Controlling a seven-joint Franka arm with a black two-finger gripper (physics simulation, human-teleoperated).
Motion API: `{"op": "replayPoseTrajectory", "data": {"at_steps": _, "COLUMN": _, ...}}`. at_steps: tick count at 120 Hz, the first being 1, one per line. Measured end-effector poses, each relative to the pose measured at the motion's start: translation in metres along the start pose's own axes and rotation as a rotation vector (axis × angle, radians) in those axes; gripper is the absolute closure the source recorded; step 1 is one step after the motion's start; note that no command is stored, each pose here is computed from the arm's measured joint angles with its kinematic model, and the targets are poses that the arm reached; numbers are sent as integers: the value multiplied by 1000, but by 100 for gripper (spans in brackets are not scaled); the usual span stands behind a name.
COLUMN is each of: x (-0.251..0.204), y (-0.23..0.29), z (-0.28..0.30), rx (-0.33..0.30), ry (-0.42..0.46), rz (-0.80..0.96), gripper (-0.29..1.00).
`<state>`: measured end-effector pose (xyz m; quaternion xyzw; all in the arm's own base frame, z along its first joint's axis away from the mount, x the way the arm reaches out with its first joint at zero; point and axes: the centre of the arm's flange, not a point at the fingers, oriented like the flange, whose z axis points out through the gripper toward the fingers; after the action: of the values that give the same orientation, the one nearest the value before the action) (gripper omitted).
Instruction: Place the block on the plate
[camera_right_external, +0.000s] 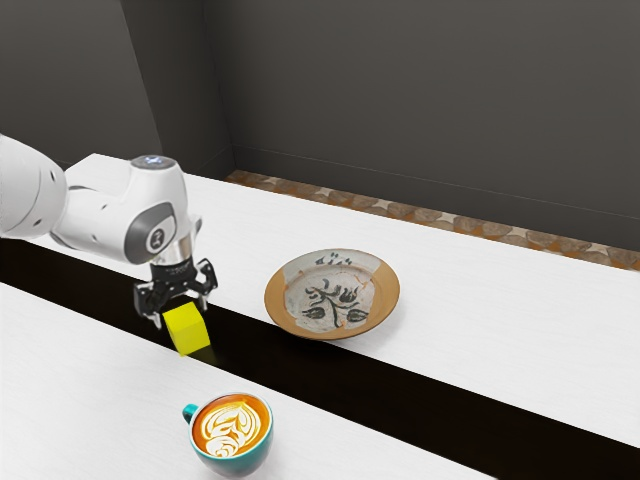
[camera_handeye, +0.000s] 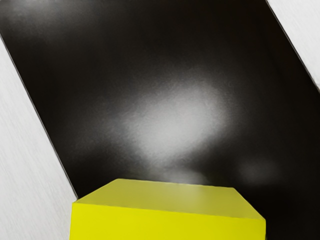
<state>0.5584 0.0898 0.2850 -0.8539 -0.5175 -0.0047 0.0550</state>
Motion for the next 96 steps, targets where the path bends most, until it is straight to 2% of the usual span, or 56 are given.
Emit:
{"op": "replayPoseTrajectory", "data": {"at_steps": 36, "x": 3, "y": 10, "z": 14, "rx": 0, "ry": -8, "rz": 0, "gripper": 0}}
{"op": "replayPoseTrajectory", "data": {"at_steps": 96, "x": 0, "y": 11, "z": 18, "rx": -45, "ry": -69, "rz": -59, "gripper": 0}}
